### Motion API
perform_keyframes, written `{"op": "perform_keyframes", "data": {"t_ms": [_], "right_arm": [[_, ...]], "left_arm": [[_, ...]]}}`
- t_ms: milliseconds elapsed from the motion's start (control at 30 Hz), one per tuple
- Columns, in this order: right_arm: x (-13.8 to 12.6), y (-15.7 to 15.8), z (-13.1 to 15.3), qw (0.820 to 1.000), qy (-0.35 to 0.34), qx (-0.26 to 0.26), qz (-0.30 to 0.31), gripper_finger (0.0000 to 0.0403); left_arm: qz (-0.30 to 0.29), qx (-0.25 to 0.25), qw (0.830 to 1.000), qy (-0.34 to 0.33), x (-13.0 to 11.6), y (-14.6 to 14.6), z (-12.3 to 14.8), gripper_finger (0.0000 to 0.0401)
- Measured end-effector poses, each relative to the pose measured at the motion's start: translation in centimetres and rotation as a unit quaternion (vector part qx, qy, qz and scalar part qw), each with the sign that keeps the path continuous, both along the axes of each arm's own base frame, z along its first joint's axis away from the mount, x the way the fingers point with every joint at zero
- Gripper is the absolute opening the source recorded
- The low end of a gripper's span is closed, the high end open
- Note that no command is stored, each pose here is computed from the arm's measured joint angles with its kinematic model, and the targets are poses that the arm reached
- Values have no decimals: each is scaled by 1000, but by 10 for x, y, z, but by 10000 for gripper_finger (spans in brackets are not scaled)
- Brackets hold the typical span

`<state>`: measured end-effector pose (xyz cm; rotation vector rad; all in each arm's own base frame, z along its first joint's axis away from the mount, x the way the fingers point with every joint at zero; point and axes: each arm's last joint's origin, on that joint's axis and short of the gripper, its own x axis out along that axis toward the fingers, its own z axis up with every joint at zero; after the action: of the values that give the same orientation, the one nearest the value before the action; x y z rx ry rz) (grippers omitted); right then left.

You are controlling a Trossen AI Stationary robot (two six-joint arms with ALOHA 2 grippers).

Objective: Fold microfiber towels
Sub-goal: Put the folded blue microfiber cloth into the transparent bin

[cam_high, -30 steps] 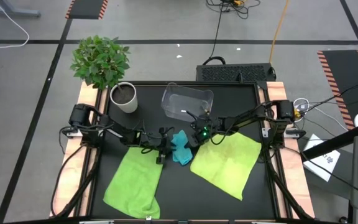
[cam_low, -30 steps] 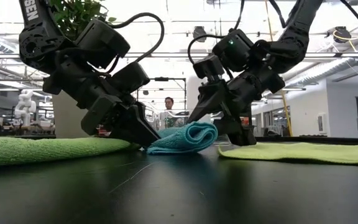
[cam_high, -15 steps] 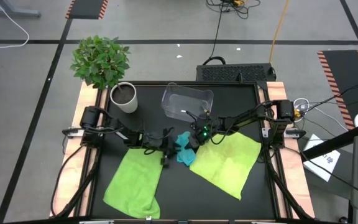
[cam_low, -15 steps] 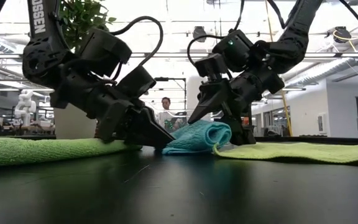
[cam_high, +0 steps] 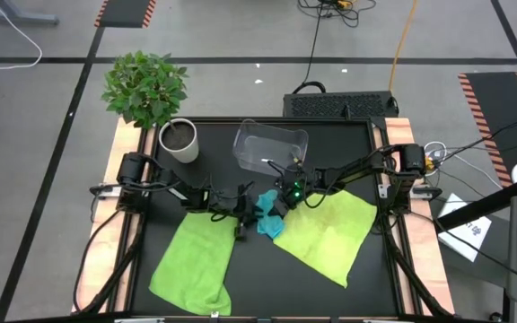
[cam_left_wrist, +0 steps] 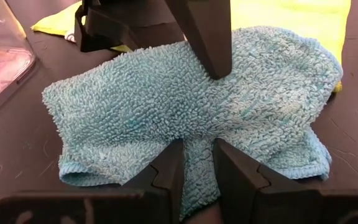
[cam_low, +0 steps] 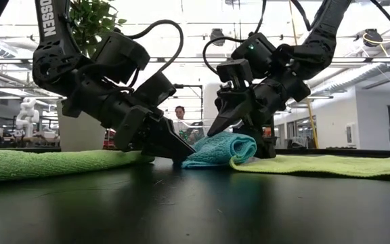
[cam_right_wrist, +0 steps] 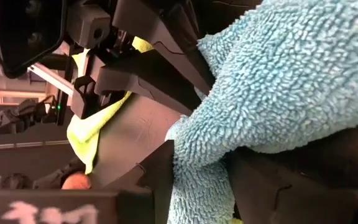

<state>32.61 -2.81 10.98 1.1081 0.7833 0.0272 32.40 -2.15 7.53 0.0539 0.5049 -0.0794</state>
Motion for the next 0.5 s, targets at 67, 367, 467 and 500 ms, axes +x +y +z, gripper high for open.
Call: {"op": "perform_keyframes", "data": {"t_ms": [67, 367, 467, 500], "right_arm": [[0, 0, 0, 1000, -3, -9, 10, 101], [0, 1, 7, 997, -47, -39, 55, 9], [0, 2, 18, 994, -72, -58, 65, 5], [-1, 2, 21, 993, -78, -61, 66, 5]], "left_arm": [[1, -1, 1000, 0, 0, 0, 0, 92], [-1, 5, 1000, 0, 0, -1, 0, 93], [-10, 15, 1000, -5, 0, -4, 3, 93], [-15, 20, 1000, -5, 0, -6, 5, 93]]}}
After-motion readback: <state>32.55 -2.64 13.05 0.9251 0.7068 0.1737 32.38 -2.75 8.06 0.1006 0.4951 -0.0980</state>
